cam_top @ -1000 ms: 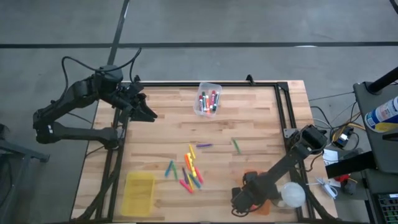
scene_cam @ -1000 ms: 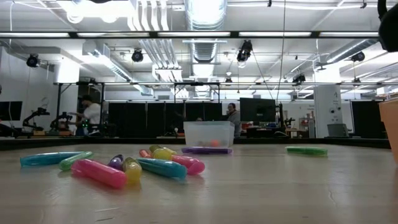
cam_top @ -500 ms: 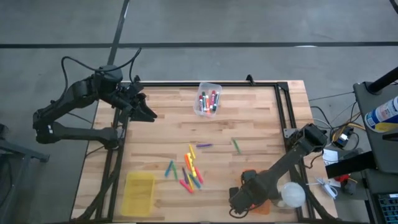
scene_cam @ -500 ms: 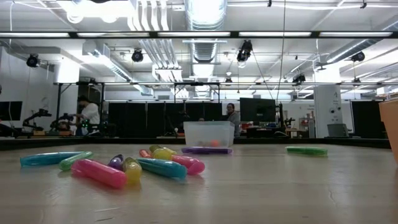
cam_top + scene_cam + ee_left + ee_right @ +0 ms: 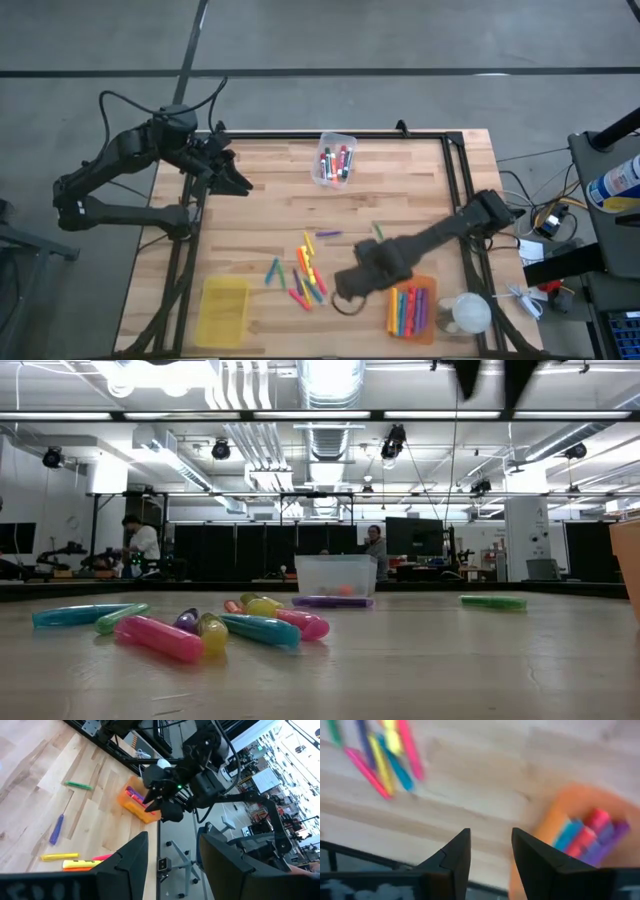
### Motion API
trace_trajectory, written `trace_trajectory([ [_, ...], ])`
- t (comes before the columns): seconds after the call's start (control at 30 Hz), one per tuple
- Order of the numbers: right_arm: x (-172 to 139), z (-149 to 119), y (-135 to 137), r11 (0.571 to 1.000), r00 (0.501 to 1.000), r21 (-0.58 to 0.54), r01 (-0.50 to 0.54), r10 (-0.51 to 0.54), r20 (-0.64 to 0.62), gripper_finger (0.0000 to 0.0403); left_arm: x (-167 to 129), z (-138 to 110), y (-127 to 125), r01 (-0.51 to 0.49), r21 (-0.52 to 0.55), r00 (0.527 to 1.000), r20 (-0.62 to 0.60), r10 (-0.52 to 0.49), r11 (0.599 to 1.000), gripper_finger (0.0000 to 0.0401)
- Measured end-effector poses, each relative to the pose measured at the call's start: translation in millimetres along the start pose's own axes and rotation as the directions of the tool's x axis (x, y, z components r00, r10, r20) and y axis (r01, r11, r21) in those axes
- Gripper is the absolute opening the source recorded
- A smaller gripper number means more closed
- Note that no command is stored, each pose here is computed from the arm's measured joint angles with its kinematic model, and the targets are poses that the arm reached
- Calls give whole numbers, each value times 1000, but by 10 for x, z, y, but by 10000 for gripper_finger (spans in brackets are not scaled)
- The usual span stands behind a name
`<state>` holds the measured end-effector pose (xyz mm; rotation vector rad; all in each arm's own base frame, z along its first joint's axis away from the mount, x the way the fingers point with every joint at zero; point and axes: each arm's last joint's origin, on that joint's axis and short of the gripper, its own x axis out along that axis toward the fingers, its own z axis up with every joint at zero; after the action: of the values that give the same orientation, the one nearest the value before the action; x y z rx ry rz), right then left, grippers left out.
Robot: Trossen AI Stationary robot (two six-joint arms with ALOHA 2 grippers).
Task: Pick & Place Markers
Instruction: Put the yellow and green highlighter into the orange bin
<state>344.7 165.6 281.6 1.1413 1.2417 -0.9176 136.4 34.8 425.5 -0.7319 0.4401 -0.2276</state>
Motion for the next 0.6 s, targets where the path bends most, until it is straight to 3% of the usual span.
trace_trajectory([
  [0.37,90,666,554,976,988,-158,-147,153,26,116,-4,-4,-2,0,-4,1000,0,0,1000,171],
  [0.6,312,1016,959,960,978,-202,-196,206,29,142,-4,-4,-3,1,-6,1000,0,-1,1000,171],
])
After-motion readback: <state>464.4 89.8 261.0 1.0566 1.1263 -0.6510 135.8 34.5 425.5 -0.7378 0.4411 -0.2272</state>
